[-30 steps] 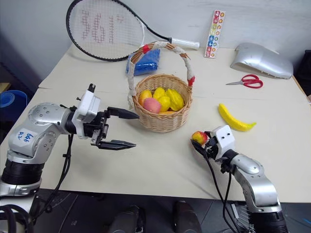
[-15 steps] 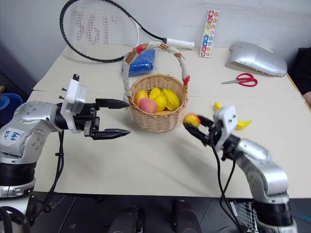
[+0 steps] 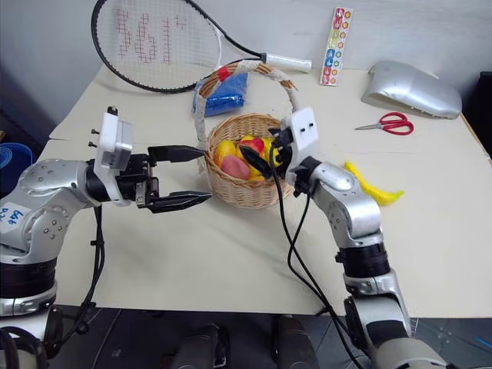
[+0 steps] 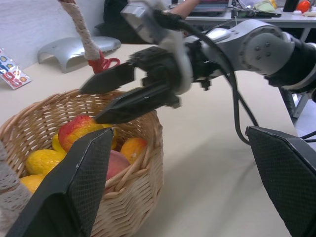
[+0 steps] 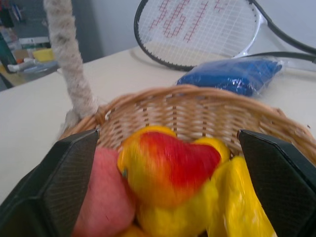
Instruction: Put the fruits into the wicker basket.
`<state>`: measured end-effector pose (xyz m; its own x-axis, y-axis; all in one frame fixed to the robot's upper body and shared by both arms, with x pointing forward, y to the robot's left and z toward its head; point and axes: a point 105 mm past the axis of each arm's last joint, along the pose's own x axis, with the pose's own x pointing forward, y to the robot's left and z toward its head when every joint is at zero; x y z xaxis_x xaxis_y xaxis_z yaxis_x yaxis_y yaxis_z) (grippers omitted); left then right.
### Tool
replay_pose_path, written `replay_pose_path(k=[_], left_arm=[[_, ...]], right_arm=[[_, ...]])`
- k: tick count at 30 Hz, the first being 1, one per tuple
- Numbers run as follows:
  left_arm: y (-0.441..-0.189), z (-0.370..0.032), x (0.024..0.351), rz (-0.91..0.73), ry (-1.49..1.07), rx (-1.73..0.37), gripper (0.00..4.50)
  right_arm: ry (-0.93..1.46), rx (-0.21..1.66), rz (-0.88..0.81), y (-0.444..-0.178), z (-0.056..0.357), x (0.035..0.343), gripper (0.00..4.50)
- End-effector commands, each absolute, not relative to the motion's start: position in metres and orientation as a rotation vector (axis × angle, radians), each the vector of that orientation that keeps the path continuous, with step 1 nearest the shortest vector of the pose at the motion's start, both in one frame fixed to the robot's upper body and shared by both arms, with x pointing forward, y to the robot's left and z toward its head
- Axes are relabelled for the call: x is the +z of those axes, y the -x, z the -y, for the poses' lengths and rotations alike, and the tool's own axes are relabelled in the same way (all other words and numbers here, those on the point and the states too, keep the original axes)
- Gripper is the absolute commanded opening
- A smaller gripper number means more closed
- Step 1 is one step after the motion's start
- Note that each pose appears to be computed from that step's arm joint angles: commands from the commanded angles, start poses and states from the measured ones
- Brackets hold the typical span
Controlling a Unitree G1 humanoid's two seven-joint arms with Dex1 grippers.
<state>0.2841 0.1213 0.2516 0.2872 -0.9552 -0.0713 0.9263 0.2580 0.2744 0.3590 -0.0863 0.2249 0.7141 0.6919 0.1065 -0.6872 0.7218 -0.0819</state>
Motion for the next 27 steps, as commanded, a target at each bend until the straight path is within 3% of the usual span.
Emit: replay_pose_path(k=[1,4,10,13,16,27], left_arm=[[-0.280,-0.116,0.259,0.161,-0.311,-1.297,4.50],[-0.279,-0.113,0.260,0.165,-0.307,-1.315,4.50],[-0.282,-0.110,0.258,0.166,-0.342,-1.340,4.50],[-0.281,-0.107,0.261,0.179,-0.332,-1.358,4.50],[-0.279,-0.105,0.261,0.183,-0.339,-1.373,4.50],[-0.270,-0.096,0.269,0.222,-0.338,-1.377,4.50]], right_arm=[[0.052,0.760,0.219,-0.323,0.126,0.254,4.45],[0.094,0.712,0.166,-0.304,0.161,0.250,4.45],[0.261,0.570,-0.121,-0.256,0.273,0.225,4.45],[0.290,0.531,-0.183,-0.250,0.303,0.221,4.45],[0.291,0.486,-0.187,-0.259,0.319,0.220,4.45],[0.316,0.527,-0.275,-0.354,0.296,0.175,4.45]])
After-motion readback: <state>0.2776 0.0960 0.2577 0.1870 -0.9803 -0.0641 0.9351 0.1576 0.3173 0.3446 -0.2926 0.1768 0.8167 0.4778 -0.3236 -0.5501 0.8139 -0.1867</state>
